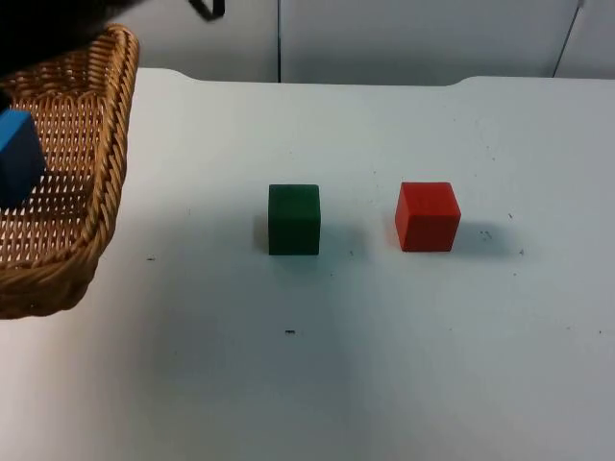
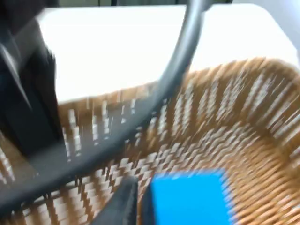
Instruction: Pick up the basket with the left hand and place the blue cube into the basket with the right hand.
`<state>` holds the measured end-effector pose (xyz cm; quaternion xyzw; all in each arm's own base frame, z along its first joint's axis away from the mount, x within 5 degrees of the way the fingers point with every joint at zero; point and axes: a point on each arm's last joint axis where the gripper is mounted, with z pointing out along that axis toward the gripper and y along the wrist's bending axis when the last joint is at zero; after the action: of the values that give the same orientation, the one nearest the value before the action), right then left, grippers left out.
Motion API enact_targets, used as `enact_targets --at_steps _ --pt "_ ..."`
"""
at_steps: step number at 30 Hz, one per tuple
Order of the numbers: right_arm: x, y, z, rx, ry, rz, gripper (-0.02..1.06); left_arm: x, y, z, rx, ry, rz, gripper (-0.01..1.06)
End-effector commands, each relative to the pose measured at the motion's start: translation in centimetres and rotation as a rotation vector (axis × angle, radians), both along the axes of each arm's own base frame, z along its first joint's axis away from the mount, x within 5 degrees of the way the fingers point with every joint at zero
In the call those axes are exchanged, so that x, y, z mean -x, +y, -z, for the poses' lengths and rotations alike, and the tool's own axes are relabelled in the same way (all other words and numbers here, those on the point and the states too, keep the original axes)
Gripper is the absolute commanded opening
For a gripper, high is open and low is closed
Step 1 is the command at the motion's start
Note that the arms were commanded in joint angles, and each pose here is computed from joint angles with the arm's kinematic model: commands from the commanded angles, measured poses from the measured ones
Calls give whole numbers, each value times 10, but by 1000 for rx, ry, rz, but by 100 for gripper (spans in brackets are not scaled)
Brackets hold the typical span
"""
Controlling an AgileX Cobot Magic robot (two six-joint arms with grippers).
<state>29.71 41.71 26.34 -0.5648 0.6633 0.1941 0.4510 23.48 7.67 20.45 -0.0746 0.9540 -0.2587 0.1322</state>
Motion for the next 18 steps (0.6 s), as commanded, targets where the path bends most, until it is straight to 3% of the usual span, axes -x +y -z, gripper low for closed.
enact_targets --at_steps 1,6,10,18 --pt "13 -15 -50 -42 -47 -25 105 -5 -1 7 39 17 -15 0" --pt "20 -42 -91 -43 -61 -36 105 -12 6 26 22 43 -46 0" --pt "20 -62 -107 -12 -35 -41 105 -17 7 39 35 41 -19 0" --pt "12 -84 -101 65 35 -32 105 -32 9 62 93 -15 -16 0"
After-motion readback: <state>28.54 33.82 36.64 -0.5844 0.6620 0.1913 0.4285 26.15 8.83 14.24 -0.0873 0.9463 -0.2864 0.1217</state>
